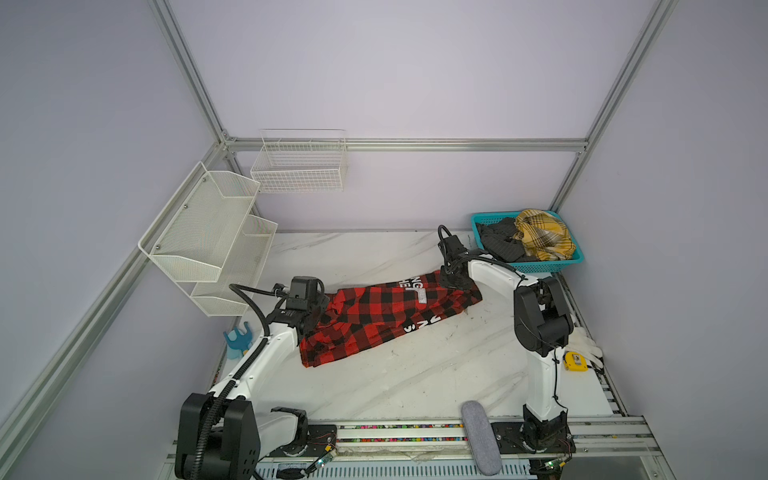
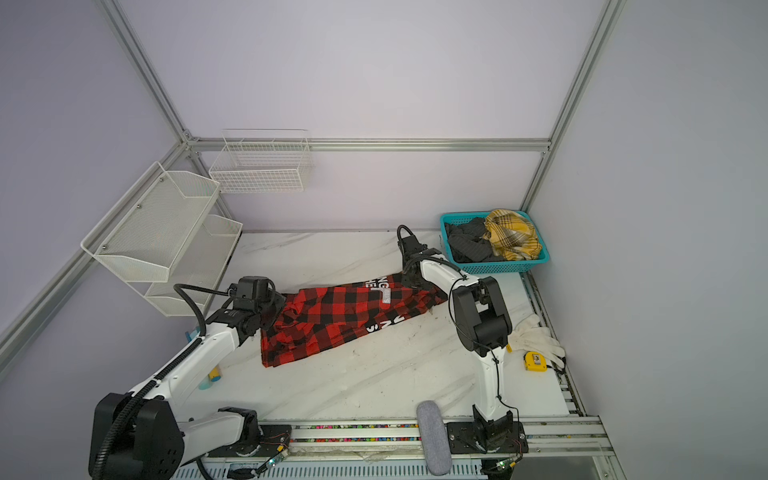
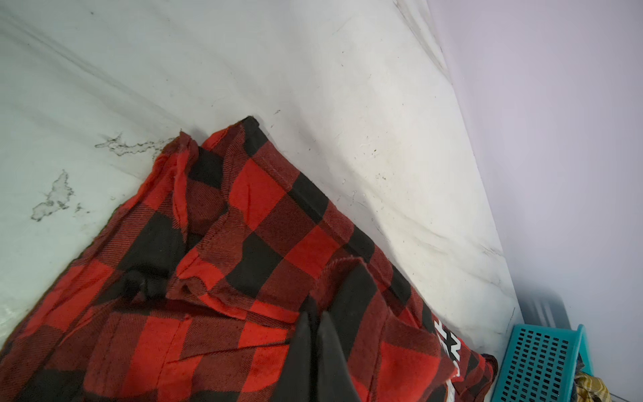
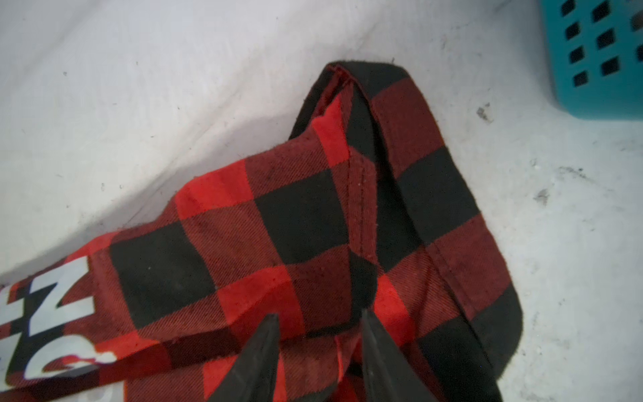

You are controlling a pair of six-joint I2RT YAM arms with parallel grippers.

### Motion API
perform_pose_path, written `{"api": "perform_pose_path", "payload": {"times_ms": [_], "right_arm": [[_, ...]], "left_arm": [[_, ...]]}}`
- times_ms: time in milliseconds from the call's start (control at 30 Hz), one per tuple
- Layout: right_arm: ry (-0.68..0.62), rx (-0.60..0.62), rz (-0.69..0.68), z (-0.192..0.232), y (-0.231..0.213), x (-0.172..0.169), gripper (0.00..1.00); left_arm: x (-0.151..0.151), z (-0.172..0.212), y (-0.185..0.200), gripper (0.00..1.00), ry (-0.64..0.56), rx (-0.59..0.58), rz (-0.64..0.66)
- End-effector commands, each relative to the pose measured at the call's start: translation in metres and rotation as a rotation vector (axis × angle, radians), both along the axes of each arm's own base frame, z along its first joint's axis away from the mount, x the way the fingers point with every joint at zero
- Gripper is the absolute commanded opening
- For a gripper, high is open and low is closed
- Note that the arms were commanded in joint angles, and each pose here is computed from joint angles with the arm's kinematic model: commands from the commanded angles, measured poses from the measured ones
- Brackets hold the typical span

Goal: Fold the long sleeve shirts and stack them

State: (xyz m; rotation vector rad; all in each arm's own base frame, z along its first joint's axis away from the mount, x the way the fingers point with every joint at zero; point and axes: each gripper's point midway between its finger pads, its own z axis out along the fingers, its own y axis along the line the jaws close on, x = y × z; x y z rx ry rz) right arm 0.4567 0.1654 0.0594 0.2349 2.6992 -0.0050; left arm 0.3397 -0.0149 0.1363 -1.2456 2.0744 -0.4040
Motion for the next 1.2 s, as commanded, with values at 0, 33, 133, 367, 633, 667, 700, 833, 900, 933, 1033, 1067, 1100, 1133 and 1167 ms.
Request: {"api": "perform_pose_path", "payload": {"times_ms": [0,33,133,367,633,667,700,833,900,933,1033,1067,1100,1133,1167], "right_arm": [[0.058,-0.029,-0.014,-0.02,-0.007,-0.007,0.38],[0.063,-0.031,-0.013,-0.023,-0.006,-0.006,0.38],[0.069,-0.028,-0.011,-0.025,-0.004,-0.004,0.29],[0.01,-0.023,-0.022,0.003,-0.003,0.009,0.0],[-0.035,-0.01,-0.007,0.03,0.004,0.025,0.0],[-0.033,-0.012,-0.005,0.028,0.006,0.028,0.0],[-0.032,-0.013,-0.004,0.026,0.007,0.031,0.0],[-0.056,-0.021,-0.01,0.024,0.011,0.047,0.0],[-0.073,-0.018,-0.003,0.026,0.014,0.055,0.0],[-0.081,-0.012,0.001,0.025,0.017,0.058,0.0],[-0.079,-0.009,0.007,0.019,0.021,0.066,0.0],[-0.076,-0.001,0.014,0.016,0.024,0.068,0.0],[-0.073,0.009,0.023,0.013,0.027,0.069,0.0],[-0.076,0.022,0.033,0.01,0.032,0.07,0.0],[-0.079,0.046,0.05,0.009,0.04,0.07,0.0]], "left_arm": [[-0.006,-0.008,0.006,0.0,-0.002,0.019,0.001],[-0.006,-0.008,0.006,0.0,-0.001,0.019,0.003],[-0.007,-0.011,0.008,0.0,0.006,0.019,0.006],[-0.006,-0.009,0.011,0.0,0.003,0.019,0.014],[-0.008,0.004,0.029,0.0,-0.046,0.058,0.098],[-0.007,0.003,0.033,0.0,-0.048,0.06,0.116],[-0.007,0.001,0.037,0.0,-0.047,0.06,0.131],[-0.006,-0.012,0.048,0.0,-0.031,0.033,0.193],[-0.007,-0.019,0.051,0.0,-0.03,0.032,0.215],[-0.009,-0.025,0.052,0.0,-0.022,0.029,0.223],[-0.019,-0.045,0.053,0.0,0.044,0.019,0.24],[-0.023,-0.051,0.052,0.0,0.066,0.014,0.244],[-0.025,-0.055,0.052,0.0,0.075,0.013,0.247],[-0.026,-0.059,0.052,0.0,0.079,0.014,0.247],[-0.025,-0.06,0.052,0.0,0.068,0.019,0.239]]}}
